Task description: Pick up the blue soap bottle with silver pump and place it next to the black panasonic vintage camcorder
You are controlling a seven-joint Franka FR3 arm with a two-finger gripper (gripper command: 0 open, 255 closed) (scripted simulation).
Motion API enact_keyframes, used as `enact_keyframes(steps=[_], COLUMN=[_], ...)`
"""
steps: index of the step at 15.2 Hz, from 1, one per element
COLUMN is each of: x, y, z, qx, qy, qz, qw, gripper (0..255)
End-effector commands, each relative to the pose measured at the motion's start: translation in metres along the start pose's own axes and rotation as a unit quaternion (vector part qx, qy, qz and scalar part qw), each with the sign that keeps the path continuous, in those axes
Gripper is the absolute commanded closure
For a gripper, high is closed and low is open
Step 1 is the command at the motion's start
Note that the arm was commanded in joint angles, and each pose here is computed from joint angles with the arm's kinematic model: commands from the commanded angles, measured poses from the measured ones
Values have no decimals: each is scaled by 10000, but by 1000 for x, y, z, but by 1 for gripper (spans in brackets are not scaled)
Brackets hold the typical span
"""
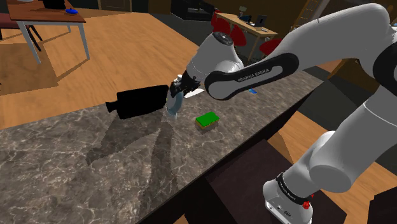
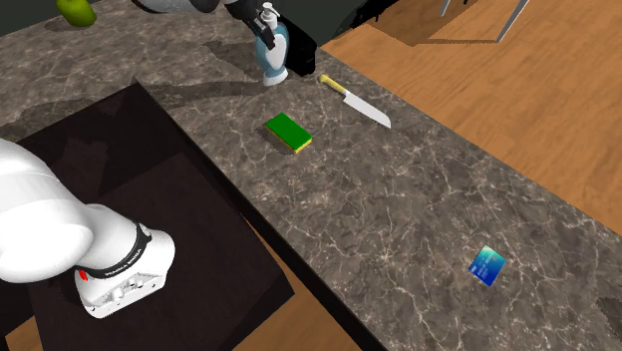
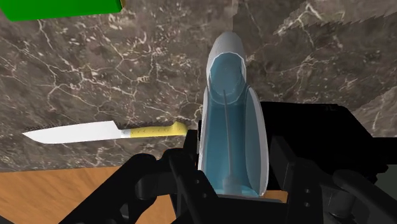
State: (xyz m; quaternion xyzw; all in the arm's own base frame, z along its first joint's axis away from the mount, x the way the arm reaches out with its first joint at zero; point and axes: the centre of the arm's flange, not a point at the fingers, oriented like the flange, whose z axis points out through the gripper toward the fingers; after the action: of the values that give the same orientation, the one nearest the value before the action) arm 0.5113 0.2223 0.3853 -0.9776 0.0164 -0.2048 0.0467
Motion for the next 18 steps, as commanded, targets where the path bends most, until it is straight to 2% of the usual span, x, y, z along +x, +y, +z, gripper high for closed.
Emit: enact_keyframes(steps=[1,3,11,12,17,18], x=[-4,-10,-10,-10,-10,-10], y=[1,2,2,2,2,2], z=[9,21,21,21,21,8], qx=[3,3,3,3,3,3], qy=[6,6,6,5,6,6], qz=[0,0,0,0,0,0], qw=[10000,10000,10000,10000,10000,10000], gripper=[255,255,255,0,0,0])
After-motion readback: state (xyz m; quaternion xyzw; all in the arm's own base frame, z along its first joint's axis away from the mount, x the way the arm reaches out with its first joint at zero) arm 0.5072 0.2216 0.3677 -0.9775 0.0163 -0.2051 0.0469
